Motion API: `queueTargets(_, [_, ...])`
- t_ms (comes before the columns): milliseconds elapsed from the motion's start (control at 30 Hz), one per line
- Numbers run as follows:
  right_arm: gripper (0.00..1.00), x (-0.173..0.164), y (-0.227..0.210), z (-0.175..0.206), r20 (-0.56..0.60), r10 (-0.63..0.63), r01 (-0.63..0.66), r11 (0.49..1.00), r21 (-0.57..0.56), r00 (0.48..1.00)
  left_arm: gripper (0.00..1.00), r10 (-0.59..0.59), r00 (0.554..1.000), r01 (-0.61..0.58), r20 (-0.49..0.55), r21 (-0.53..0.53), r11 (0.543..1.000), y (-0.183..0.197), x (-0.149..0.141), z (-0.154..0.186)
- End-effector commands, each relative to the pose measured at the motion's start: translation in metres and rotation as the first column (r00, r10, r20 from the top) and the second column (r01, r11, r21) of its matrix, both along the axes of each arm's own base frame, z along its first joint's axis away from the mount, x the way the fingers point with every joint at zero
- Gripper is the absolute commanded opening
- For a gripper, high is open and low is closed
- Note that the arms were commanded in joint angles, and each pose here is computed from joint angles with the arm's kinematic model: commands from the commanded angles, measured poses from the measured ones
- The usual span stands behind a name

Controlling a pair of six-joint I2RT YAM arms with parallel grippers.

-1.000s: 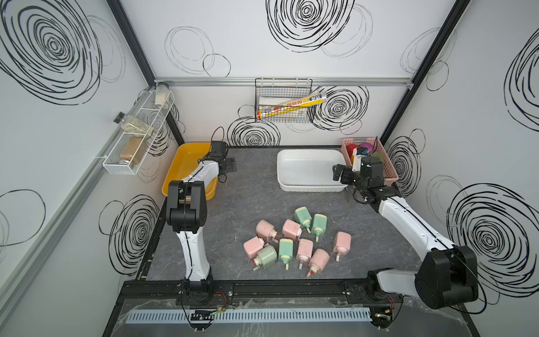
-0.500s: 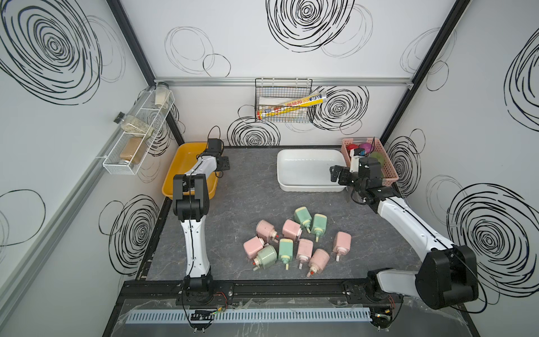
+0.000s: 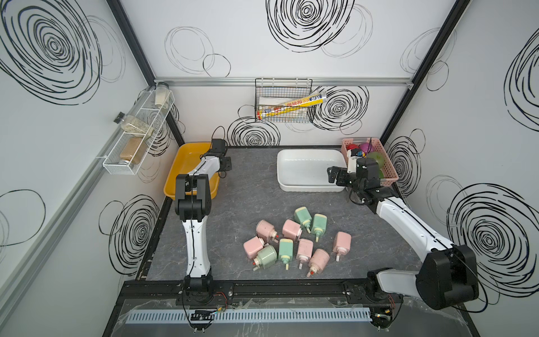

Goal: Place the pencil sharpeners by color into the storage box
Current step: Move the storage box to the center of the board.

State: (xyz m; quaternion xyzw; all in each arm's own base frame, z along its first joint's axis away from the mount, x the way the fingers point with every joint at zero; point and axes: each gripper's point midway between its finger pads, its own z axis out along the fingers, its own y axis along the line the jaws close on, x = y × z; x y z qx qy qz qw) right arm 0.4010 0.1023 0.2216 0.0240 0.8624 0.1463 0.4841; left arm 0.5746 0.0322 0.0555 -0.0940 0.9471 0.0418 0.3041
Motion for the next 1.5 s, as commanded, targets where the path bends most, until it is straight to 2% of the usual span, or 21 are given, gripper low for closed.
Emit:
queueTargets(0, [0.97, -0.007, 0.001, -0.002, -0.016, 0.000, 0.000, 1.000, 0.007, 1.000, 0.32, -0.017, 0.999, 0.017, 0.034, -0.008, 1.000, -0.008, 0.002, 0.009])
queueTargets(100, [0.97, -0.010, 0.000, -0.004, -0.018, 0.000, 0.000, 1.000, 0.004, 1.000, 0.30, -0.023, 0.999, 0.023, 0.035, -0.013, 1.000, -0.011, 0.001, 0.007])
queueTargets(333, [0.98, -0.011, 0.005, -0.007, -0.033, 0.020, -0.020, 1.000, 0.012, 0.999, 0.17, -0.078, 0.996, 0.077, 0.043, 0.006, 0.997, -0.024, -0.006, 0.011])
queueTargets(567, [0.98, -0.006, 0.016, -0.010, -0.053, 0.067, -0.067, 0.998, 0.009, 0.996, 0.08, -0.193, 0.977, 0.190, 0.088, 0.040, 0.981, -0.051, -0.023, 0.032])
queueTargets(633, [0.98, -0.004, 0.019, -0.011, -0.057, 0.080, -0.080, 0.997, 0.009, 0.995, 0.00, -0.239, 0.967, 0.233, 0.094, 0.063, 0.970, -0.061, -0.030, 0.036])
queueTargets(867, [0.98, 0.002, 0.041, -0.013, -0.063, 0.185, -0.184, 0.983, 0.017, 0.981, 0.00, -0.384, 0.918, 0.375, 0.103, 0.098, 0.922, -0.088, -0.060, 0.047])
queueTargets(967, [0.98, 0.008, 0.053, -0.017, -0.080, 0.229, -0.227, 0.973, 0.031, 0.970, 0.00, -0.491, 0.864, 0.474, 0.115, 0.147, 0.868, -0.108, -0.081, 0.052])
queueTargets(1133, [0.98, 0.015, 0.079, -0.021, -0.096, 0.296, -0.297, 0.955, 0.008, 0.950, 0.00, -0.697, 0.716, 0.654, 0.035, 0.315, 0.688, -0.140, -0.120, 0.046])
queueTargets(1233, [0.98, 0.019, 0.092, -0.024, -0.110, 0.328, -0.331, 0.944, -0.008, 0.938, 0.00, -0.719, 0.695, 0.674, 0.014, 0.338, 0.657, -0.135, -0.130, 0.049])
queueTargets(1367, [0.98, 0.023, 0.115, -0.028, -0.122, 0.384, -0.390, 0.920, -0.031, 0.915, 0.00, -0.744, 0.665, 0.710, -0.070, 0.367, 0.601, -0.137, -0.144, 0.042])
queueTargets(1433, [0.98, 0.026, 0.124, -0.033, -0.134, 0.400, -0.410, 0.911, -0.052, 0.907, 0.01, -0.730, 0.673, 0.709, -0.117, 0.382, 0.592, -0.135, -0.148, 0.036])
queueTargets(1467, [0.98, 0.026, 0.129, -0.035, -0.143, 0.410, -0.421, 0.905, -0.060, 0.901, 0.05, -0.713, 0.688, 0.698, -0.133, 0.391, 0.600, -0.132, -0.147, 0.033])
